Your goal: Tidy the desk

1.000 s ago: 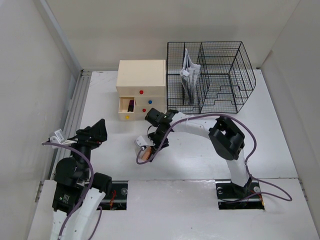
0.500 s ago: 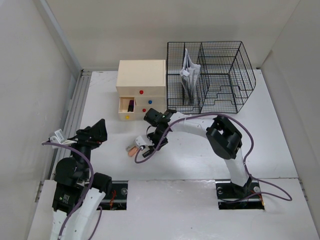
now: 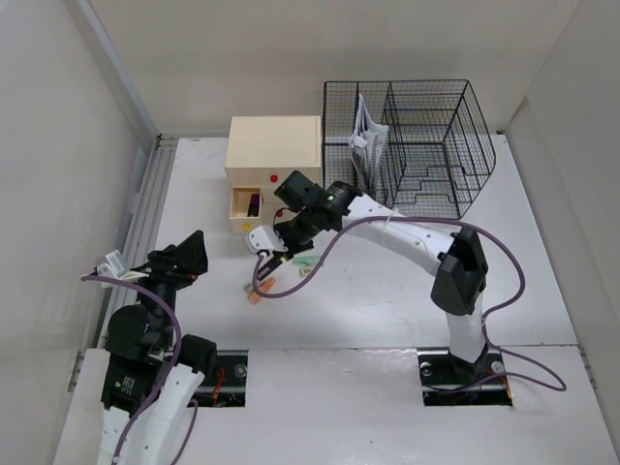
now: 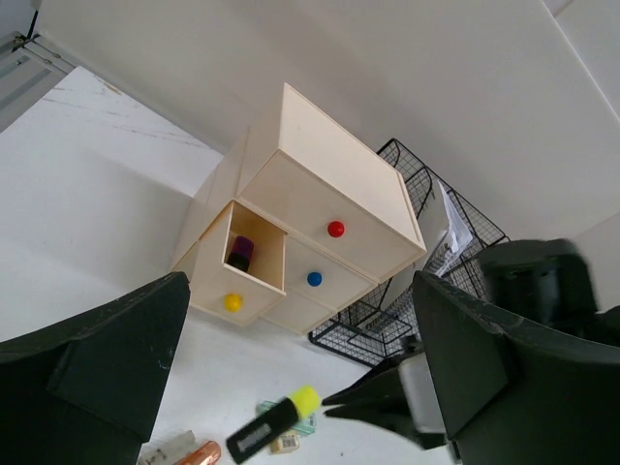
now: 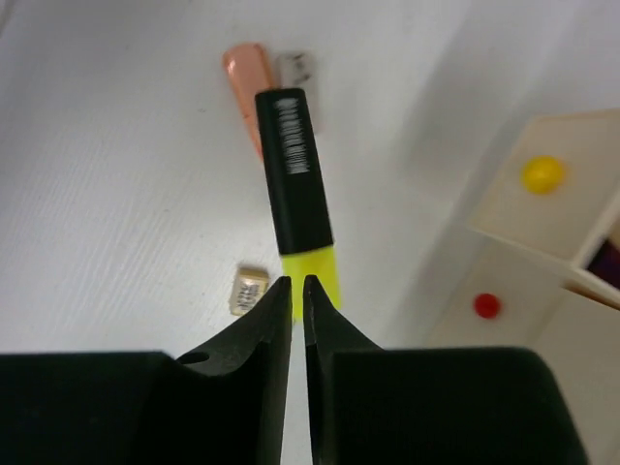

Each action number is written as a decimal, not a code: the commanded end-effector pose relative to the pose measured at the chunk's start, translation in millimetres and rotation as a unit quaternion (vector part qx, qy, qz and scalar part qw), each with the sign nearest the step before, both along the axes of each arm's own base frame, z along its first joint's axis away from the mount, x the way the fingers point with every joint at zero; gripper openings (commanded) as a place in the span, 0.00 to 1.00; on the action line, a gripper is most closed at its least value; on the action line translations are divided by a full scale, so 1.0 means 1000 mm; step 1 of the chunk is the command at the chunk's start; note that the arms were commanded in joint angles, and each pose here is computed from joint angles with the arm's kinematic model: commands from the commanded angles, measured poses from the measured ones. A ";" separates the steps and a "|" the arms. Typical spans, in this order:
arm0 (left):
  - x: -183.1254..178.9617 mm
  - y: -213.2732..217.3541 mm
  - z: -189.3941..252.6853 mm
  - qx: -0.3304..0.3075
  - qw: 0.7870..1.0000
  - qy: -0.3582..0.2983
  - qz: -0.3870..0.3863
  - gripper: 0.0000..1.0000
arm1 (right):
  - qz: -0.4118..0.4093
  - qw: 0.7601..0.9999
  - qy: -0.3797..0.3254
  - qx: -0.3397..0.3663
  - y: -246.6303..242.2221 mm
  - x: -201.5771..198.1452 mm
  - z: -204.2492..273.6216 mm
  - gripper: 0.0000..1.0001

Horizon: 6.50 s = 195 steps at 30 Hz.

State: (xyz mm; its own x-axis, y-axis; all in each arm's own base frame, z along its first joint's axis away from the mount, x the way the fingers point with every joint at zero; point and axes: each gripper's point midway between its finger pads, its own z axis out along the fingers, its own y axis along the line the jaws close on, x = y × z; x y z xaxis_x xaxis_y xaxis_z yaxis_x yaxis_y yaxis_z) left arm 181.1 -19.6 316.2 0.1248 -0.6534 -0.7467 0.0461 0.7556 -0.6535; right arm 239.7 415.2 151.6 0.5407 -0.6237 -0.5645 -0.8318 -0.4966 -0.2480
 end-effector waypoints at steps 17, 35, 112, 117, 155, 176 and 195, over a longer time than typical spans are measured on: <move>-0.002 0.001 0.009 0.000 1.000 -0.021 0.001 0.99 | -0.022 0.999 -0.019 0.023 0.018 0.009 -0.002 0.33; -0.005 0.004 0.012 -0.002 1.000 -0.025 0.006 0.99 | -0.537 0.815 0.077 0.202 0.068 0.077 -0.016 0.51; -0.015 0.011 0.021 -0.007 0.999 -0.046 0.016 0.99 | -0.634 0.754 0.094 0.142 0.031 0.045 -0.121 0.50; -0.016 0.011 0.020 -0.006 0.999 -0.045 0.016 0.99 | -0.633 0.757 0.096 0.134 0.033 0.044 -0.131 0.50; -0.014 0.012 0.021 -0.007 0.999 -0.045 0.020 0.99 | -0.232 0.953 0.116 0.158 0.061 -0.040 0.020 0.00; -0.014 0.012 0.021 -0.007 0.999 -0.045 0.020 0.99 | -0.422 0.887 0.051 0.183 0.047 0.104 0.100 0.00; -0.018 0.014 0.023 -0.010 0.998 -0.054 0.020 0.99 | -0.458 0.867 0.146 0.128 0.047 0.091 0.081 0.00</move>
State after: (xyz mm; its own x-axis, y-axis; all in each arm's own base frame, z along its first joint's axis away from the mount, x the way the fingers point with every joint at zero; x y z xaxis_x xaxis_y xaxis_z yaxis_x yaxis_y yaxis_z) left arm 171.3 -9.9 321.8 0.1774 -0.6572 -0.7325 0.0462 0.7491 -0.6609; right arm 332.0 459.5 221.0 -0.2667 -0.5835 -0.7670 -0.9058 0.4236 -0.0072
